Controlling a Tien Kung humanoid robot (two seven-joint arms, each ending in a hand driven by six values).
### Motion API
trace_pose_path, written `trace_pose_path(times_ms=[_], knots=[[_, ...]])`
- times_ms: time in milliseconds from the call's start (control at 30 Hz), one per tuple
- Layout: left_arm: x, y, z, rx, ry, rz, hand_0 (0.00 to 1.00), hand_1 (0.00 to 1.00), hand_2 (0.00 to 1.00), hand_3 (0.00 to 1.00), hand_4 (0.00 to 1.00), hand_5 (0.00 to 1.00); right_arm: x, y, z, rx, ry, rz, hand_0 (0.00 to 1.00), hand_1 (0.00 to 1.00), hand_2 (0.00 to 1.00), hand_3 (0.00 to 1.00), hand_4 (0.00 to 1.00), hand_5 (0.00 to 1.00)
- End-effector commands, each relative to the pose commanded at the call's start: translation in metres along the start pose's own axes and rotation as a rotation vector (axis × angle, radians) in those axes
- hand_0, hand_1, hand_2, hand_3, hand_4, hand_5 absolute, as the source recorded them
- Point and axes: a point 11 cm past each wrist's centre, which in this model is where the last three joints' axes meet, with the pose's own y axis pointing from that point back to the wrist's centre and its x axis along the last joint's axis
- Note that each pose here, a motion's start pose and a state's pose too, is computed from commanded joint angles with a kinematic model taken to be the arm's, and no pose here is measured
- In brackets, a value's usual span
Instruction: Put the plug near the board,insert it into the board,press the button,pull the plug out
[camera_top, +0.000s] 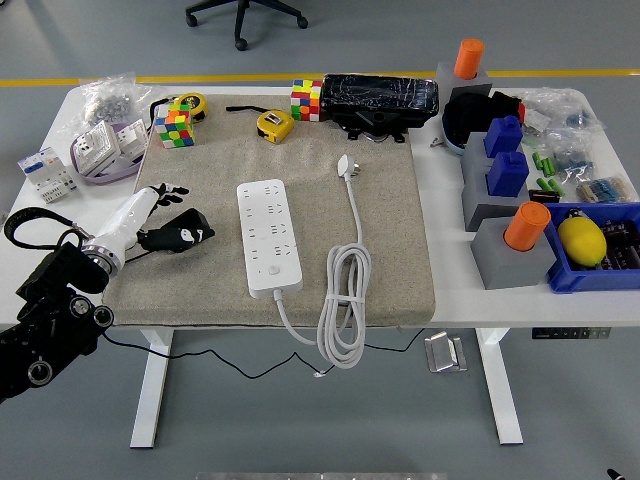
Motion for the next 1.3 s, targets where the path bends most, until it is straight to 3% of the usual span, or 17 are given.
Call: trace_pose_path(times_ms=[200, 233, 400, 433, 600, 633, 967, 1100, 1300], knots=[[-0.005, -0.002, -0.002, 0.008, -0.009, -0.006, 0.687, 0.638, 0.632, 0.698, 0.998, 0.235, 0.001, 0.000, -0.001, 0.002, 0.000, 0.001, 0.591, 0.666, 0.640, 0.565, 0.970, 0.583], [-0.005, -0.003, -0.001, 0.005, -0.008, -0.005, 0.623, 0.585, 0.543, 0.601, 0.998, 0.175, 0.001, 0.000, -0.001, 0.003, 0.000, 0.002, 0.591, 0.667, 0.641, 0.565, 0.970, 0.582], [-0.005, -0.006, 0.005, -0.021, 0.003, 0.019, 0.623, 0.585, 0.543, 0.601, 0.998, 0.175, 0.001, 0.000, -0.002, 0.005, 0.001, 0.002, 0.591, 0.667, 0.641, 0.565, 0.970, 0.582], [-0.005, -0.007, 0.006, -0.026, 0.006, 0.027, 0.454, 0.488, 0.537, 0.561, 0.862, 0.019, 0.001, 0.000, -0.002, 0.007, 0.001, 0.002, 0.591, 0.666, 0.641, 0.564, 0.970, 0.582], [-0.004, -0.010, 0.010, -0.035, 0.016, 0.036, 0.454, 0.488, 0.537, 0.561, 0.862, 0.019, 0.000, 0.000, -0.004, 0.013, 0.000, 0.000, 0.591, 0.666, 0.641, 0.564, 0.970, 0.582], [-0.005, -0.011, 0.010, -0.034, 0.014, 0.034, 0.398, 0.455, 0.515, 0.560, 0.763, 0.002, 0.000, 0.000, -0.005, 0.014, 0.000, 0.001, 0.590, 0.667, 0.640, 0.564, 0.970, 0.582], [-0.001, -0.010, 0.014, -0.056, -0.002, 0.043, 0.393, 0.453, 0.502, 0.556, 0.782, 0.002, 0.001, 0.000, -0.005, 0.018, 0.001, 0.004, 0.587, 0.667, 0.639, 0.564, 0.969, 0.583], [0.003, -0.009, 0.026, -0.120, 0.025, 0.054, 0.391, 0.448, 0.495, 0.550, 0.773, 0.002, 0.002, 0.000, -0.005, 0.020, 0.003, 0.005, 0.589, 0.666, 0.639, 0.563, 0.969, 0.583], [-0.001, -0.007, 0.058, -0.285, 0.058, -0.011, 0.399, 0.447, 0.484, 0.546, 0.772, 0.002, 0.001, 0.000, -0.007, 0.023, 0.002, 0.004, 0.589, 0.666, 0.638, 0.563, 0.968, 0.582]])
